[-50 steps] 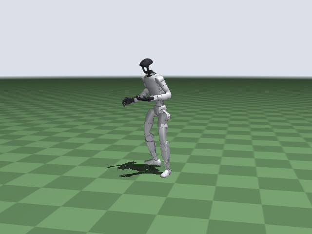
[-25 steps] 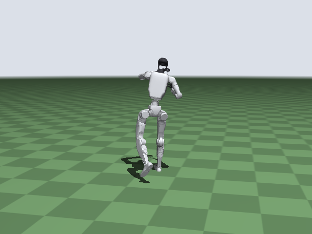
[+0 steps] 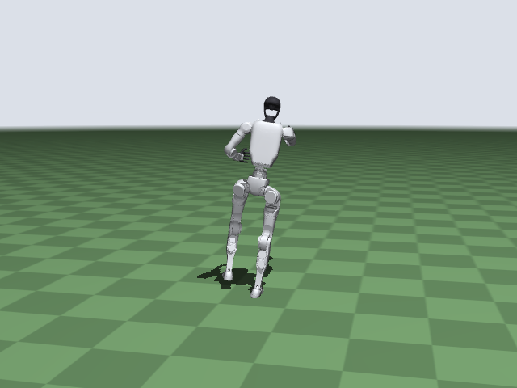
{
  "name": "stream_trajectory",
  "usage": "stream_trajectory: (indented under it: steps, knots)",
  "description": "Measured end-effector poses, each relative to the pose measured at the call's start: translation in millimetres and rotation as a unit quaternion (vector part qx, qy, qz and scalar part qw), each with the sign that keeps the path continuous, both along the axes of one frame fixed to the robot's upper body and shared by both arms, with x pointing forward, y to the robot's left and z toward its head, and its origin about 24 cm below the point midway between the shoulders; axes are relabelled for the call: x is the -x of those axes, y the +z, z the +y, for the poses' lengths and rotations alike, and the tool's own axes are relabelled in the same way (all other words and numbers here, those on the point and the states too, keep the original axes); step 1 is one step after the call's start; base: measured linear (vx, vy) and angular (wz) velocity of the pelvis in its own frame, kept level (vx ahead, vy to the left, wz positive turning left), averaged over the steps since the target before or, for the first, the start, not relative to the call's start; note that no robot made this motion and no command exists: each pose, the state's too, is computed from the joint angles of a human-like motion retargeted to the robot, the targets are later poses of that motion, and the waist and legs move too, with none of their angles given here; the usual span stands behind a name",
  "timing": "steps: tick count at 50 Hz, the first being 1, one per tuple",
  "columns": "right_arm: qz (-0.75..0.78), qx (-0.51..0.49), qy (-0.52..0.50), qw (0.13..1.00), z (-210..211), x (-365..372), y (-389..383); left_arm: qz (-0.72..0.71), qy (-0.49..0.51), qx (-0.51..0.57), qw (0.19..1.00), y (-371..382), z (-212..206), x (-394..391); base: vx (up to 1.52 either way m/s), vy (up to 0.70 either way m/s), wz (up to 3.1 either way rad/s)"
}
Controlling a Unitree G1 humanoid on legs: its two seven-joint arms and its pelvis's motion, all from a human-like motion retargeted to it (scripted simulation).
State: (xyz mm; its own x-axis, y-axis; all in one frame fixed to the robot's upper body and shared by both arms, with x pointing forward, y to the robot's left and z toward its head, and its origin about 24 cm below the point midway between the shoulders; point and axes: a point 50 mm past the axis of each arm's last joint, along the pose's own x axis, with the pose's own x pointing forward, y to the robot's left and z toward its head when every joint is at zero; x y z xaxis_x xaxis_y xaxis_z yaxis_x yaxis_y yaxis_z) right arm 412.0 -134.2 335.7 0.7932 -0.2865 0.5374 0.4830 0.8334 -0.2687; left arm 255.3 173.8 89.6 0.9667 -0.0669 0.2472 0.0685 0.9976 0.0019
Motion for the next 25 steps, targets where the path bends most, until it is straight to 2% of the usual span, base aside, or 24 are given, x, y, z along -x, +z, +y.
stream_trajectory:
  steps: [2, 5, 7, 9, 13, 16, 19, 22, 25]
  knots:
    - [0.052, 0.018, -0.036, 0.998, -32.8, -5.6, -15.4, 0.105, 0.026, 0.050, 0.993, -40.7, 25.3, 37.6, 0.59, -0.03, -1.01]
    - [0.069, 0.081, -0.127, 0.986, -84.6, 0.9, -41.5, 0.182, 0.043, 0.038, 0.982, -55.1, 66.6, 84.2, 0.65, -0.02, -0.93]
    - [0.074, 0.043, -0.146, 0.986, -110.3, 8.5, -68.9, 0.198, 0.045, 0.013, 0.979, -47.4, 86.2, 99.9, 0.72, 0.01, -0.61]
    - [0.102, -0.039, -0.118, 0.987, -122.9, 18.2, -116.9, 0.192, 0.057, -0.008, 0.980, -35.1, 97.7, 102.6, 0.77, 0.04, 0.18]
    - [0.213, -0.150, -0.067, 0.963, -116.0, 53.3, -233.9, 0.141, 0.084, -0.020, 0.986, -17.0, 102.9, 90.6, 0.83, -0.01, 1.15]
    - [0.276, -0.212, -0.030, 0.937, -91.3, 90.8, -302.2, 0.064, 0.103, -0.013, 0.993, -6.4, 87.0, 58.5, 0.78, -0.07, 1.24]
    - [0.309, -0.286, -0.010, 0.907, -72.9, 141.4, -350.2, -0.030, 0.100, 0.024, 0.994, 20.8, 51.2, 14.0, 0.71, -0.09, 1.45]
    - [0.329, -0.318, -0.014, 0.889, -73.3, 195.7, -375.7, -0.141, 0.054, 0.055, 0.987, 68.5, 4.4, -14.3, 0.69, -0.16, 1.53]
    - [0.343, -0.307, 0.008, 0.888, -85.5, 233.2, -376.6, -0.256, 0.001, 0.076, 0.964, 120.5, -43.8, -20.5, 0.69, -0.22, 1.29]
